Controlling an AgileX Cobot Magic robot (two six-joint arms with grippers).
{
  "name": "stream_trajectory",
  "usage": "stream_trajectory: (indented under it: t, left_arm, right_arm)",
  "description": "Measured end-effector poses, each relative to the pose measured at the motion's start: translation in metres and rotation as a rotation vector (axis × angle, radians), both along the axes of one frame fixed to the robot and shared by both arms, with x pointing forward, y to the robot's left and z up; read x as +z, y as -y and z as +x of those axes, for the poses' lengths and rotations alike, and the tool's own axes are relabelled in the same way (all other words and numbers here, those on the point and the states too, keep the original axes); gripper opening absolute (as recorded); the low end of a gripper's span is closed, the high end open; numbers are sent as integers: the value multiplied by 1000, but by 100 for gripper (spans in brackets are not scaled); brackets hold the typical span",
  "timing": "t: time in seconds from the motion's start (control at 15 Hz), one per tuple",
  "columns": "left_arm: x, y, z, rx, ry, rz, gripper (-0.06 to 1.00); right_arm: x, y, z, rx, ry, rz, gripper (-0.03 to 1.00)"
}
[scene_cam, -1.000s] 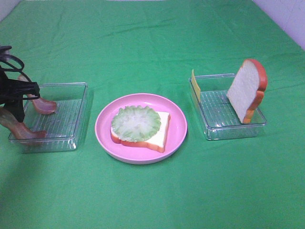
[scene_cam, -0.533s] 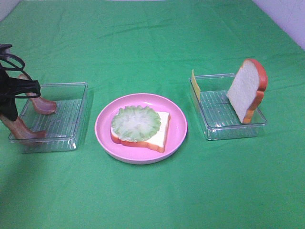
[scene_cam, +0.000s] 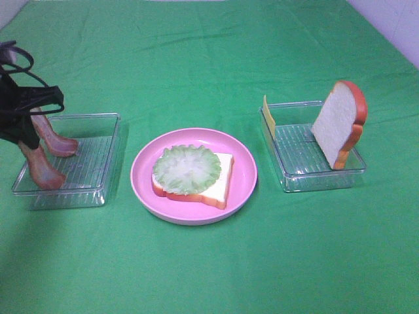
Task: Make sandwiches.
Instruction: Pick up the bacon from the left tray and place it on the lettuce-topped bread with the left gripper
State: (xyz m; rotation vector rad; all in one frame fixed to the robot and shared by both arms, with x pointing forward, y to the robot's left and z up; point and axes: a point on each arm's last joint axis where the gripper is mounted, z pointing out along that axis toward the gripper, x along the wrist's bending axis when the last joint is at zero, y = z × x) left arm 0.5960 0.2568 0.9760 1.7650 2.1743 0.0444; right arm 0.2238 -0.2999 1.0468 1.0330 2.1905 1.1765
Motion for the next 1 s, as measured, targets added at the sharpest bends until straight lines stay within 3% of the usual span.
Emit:
stream_trajectory:
  t: [0.13,0.2,0.4,0.53,0.73,0.8,1.0]
  left_arm:
    - [22,8,4,-11,78,-98,0]
    - [22,8,4,-11,78,-98,0]
    - [36,28,9,-50,159,-338,0]
    - [36,44,13,-110,204,-443,0]
    - [25,79,14,-191,218,-554,0]
    - [6,115,14,-244,201,-646,0]
    - [-23,145,14,-250,162,-743,0]
  right_arm:
    - [0,0,0,0,0,0,77]
    - [0,0,0,0,0,0,77]
    - [0,0,0,0,1,1,77]
    - [0,0,0,0,1,1,77]
    - [0,0,0,0,1,1,77]
    - [0,0,0,0,1,1,77]
    - [0,0,0,0,1,1,77]
